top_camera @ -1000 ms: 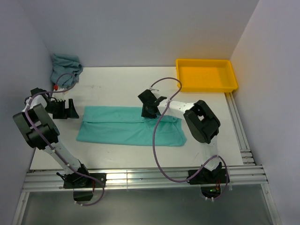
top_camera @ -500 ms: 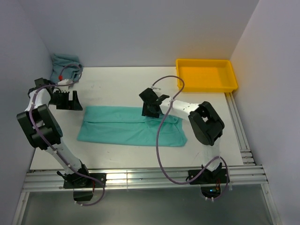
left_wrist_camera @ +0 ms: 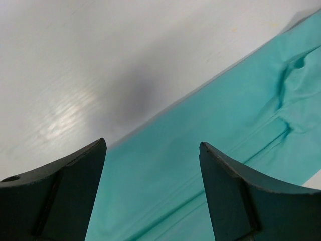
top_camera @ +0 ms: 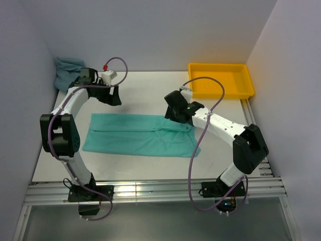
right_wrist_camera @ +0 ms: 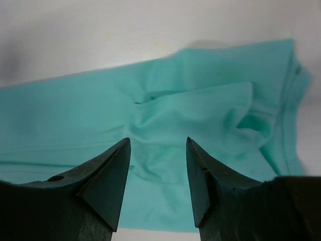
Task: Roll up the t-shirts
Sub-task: Fold the tshirt
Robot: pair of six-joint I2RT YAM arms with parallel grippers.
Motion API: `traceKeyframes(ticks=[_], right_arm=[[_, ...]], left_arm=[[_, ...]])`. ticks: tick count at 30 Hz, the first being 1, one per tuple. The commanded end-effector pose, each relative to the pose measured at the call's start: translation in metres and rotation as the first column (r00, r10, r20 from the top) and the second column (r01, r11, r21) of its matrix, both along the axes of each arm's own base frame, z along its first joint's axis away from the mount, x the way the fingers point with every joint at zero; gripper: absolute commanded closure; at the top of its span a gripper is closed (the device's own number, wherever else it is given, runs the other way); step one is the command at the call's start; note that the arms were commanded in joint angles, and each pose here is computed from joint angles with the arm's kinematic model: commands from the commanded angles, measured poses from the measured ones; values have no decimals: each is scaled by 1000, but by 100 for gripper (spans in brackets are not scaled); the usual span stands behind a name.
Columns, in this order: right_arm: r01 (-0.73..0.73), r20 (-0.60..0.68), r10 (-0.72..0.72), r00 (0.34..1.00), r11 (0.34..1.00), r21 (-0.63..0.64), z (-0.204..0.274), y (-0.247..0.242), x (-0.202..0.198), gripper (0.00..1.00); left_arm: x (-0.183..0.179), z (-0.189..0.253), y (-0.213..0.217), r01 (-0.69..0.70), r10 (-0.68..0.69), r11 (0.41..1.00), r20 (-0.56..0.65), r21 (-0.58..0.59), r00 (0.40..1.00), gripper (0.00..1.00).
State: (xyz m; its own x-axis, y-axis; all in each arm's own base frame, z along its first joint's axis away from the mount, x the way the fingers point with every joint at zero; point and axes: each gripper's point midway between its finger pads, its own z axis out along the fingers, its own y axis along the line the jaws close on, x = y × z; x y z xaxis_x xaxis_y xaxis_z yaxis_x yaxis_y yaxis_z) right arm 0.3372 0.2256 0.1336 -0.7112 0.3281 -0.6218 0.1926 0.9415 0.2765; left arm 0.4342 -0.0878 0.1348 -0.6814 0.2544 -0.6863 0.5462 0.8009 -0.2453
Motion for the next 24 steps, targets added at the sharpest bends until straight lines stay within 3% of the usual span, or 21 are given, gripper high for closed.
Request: traceKeyframes(ticks=[1,13,24], right_arm=[[82,-55,-85,995,995,-61,-29,-29,-9,46],[156,-100,-162,982,986,-66,-62,-57,-23,47],[170,-71,-172,983,985,-42,-49,-66,-26,47]], left_arm=[[25,20,-50,35,-33,999,97,-26,995,20],[6,-27,-182,230,-230,972,9,-37,973,21],[-33,-59,-245,337,-339,940,-52,-47,939,22]])
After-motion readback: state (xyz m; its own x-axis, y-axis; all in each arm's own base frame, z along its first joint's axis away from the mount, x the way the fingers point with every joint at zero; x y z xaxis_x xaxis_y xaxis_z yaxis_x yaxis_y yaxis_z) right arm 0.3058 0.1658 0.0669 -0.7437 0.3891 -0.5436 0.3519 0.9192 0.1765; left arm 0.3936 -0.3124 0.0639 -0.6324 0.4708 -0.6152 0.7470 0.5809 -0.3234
